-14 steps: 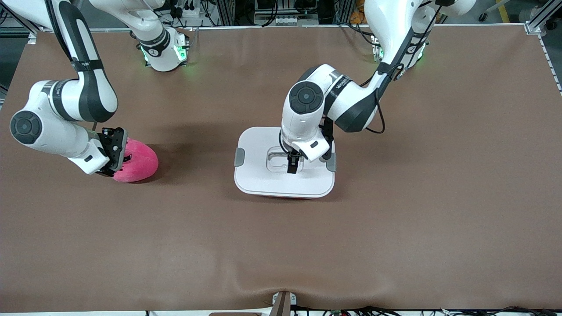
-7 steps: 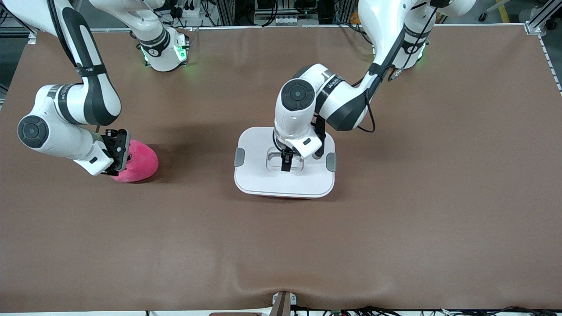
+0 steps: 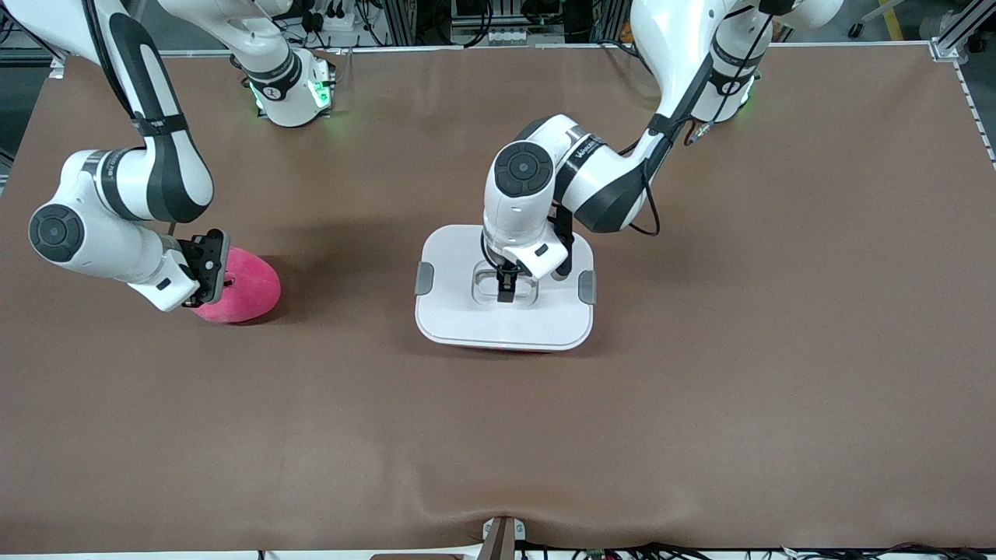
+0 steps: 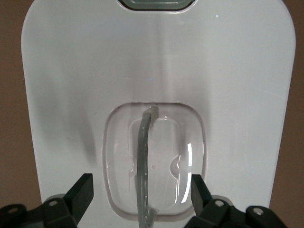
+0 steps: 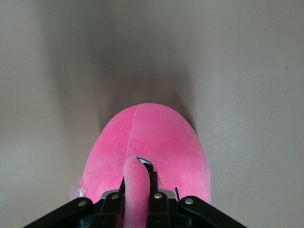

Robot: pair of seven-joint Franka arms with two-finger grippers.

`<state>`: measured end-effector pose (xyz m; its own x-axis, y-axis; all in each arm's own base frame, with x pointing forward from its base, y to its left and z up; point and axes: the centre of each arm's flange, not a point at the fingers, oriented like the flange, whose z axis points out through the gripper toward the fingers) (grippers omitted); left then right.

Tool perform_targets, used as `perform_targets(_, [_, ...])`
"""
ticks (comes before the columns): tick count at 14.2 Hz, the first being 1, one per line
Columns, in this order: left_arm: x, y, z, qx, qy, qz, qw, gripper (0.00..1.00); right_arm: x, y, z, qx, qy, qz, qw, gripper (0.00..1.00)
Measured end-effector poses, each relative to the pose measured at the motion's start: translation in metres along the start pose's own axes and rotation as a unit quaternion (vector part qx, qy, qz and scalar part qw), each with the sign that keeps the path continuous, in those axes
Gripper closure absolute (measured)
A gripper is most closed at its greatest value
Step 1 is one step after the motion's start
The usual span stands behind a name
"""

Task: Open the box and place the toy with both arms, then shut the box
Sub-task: 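Grasp the plush with the right gripper while the left gripper grasps the handle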

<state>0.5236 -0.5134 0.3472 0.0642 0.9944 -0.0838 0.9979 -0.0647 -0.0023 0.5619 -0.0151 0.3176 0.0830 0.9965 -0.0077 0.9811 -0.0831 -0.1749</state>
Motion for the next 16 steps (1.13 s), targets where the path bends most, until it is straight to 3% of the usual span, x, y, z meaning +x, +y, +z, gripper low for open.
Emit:
perform_targets(3, [0.001, 0.000, 0.005, 0.002, 0.003, -0.002, 1.000, 0.14, 0.000, 0.003, -0.006, -0.009, 0.001, 0.006, 1.000, 0.86])
perform_targets(5, [0.001, 0.000, 0.006, 0.002, 0.004, -0.004, 1.000, 0.28, -0.003, 0.008, -0.015, -0.020, 0.002, 0.030, 0.999, 0.86])
perform_targets(6, [0.001, 0.001, 0.007, 0.002, 0.004, -0.007, 1.000, 0.29, -0.005, 0.011, -0.022, -0.027, 0.003, 0.044, 0.999, 0.86])
perform_targets(8, [0.001, 0.001, 0.007, 0.002, 0.004, -0.010, 1.000, 0.44, -0.006, 0.017, -0.039, -0.043, 0.006, 0.075, 0.996, 0.86])
perform_targets(9, [0.001, 0.001, 0.006, 0.002, 0.004, -0.012, 1.000, 0.44, -0.005, 0.020, -0.047, -0.051, 0.008, 0.090, 0.995, 0.86])
perform_targets(11, [0.001, 0.001, 0.006, 0.001, 0.003, -0.015, 1.000, 0.60, -0.004, 0.025, -0.064, -0.067, 0.012, 0.113, 0.991, 0.86])
perform_targets(13, [0.001, 0.001, 0.006, 0.001, 0.003, -0.015, 1.000, 0.64, -0.003, 0.028, -0.081, -0.067, 0.014, 0.139, 0.988, 0.86])
perform_targets(14, [0.001, 0.001, 0.006, 0.001, 0.003, -0.015, 1.000, 0.71, -0.002, 0.028, -0.087, -0.061, 0.014, 0.157, 0.986, 0.86])
perform_targets(16, [0.001, 0.001, 0.006, 0.001, 0.003, -0.015, 1.000, 0.71, -0.001, 0.028, -0.092, -0.056, 0.016, 0.189, 0.980, 0.86])
